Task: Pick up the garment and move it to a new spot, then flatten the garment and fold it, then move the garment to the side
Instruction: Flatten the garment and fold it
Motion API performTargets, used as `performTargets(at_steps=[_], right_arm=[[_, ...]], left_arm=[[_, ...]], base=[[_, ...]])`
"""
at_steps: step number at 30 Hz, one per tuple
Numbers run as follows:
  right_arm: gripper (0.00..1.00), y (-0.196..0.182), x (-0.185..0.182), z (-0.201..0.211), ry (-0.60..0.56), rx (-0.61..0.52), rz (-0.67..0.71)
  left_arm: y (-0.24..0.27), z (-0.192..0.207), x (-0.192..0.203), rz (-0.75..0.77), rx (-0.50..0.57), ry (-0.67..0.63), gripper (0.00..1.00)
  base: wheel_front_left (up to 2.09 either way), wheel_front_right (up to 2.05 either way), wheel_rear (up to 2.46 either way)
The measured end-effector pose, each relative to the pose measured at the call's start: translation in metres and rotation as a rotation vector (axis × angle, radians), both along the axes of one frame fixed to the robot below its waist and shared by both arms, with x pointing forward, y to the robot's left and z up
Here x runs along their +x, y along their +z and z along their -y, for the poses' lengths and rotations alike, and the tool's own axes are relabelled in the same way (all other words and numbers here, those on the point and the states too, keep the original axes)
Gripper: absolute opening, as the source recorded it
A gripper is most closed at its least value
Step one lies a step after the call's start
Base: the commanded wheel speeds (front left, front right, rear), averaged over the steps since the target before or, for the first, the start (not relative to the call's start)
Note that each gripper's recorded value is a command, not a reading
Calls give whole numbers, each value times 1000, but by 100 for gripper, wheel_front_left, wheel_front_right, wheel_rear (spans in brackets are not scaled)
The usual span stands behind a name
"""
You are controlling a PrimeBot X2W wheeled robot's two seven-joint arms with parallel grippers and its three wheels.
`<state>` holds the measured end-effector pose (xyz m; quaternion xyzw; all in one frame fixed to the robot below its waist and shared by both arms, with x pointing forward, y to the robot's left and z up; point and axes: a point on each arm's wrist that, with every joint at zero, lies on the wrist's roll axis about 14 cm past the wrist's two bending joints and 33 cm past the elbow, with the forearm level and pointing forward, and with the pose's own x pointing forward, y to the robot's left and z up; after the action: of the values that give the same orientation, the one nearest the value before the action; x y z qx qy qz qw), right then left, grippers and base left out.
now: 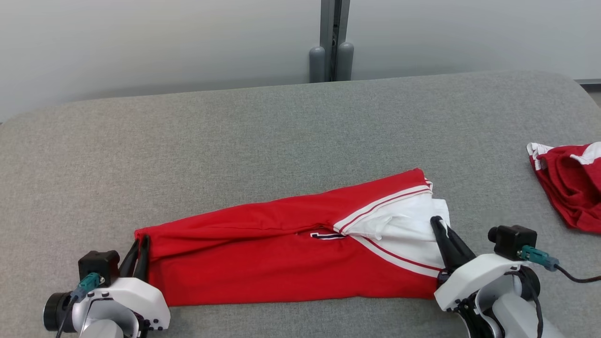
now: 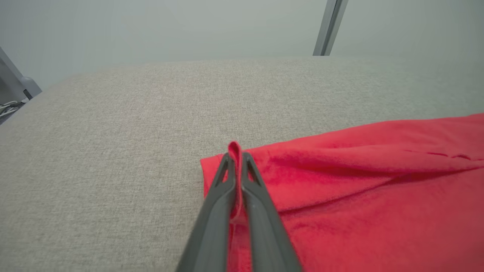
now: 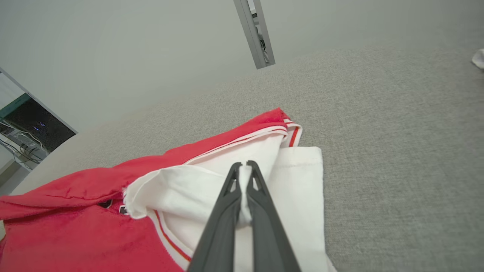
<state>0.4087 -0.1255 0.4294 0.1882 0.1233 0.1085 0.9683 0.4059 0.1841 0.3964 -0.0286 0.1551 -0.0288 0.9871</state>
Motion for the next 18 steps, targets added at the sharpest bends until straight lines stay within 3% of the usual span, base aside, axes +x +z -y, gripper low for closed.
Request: performTargets(at_steps=[1,2,3,4,5,18], right_arm=[[0,-3,-2,1,-8,3,-12],[0,-8,-5,1,-10,-4,-25],[17,-8,-5,1,-10,-4,-25],[73,-11,-7,2,-12,-11,-35],[100,-9,-6,6,-36,-2,-29],[100,-12,5,21,-78,-80,-19]], left_arm=[[0,0,-1,2,3,4,4],[1,-1,-3,6,8,15,49],[1,-1,-3,6,8,15,95],[1,-2,-4,10,15,26,100],[4,-4,-7,24,26,47,100],[6,-32,-52,45,59,235,100]], base=[[0,0,0],[0,0,0],[0,0,0],[0,0,0],[0,0,0],[0,0,0]])
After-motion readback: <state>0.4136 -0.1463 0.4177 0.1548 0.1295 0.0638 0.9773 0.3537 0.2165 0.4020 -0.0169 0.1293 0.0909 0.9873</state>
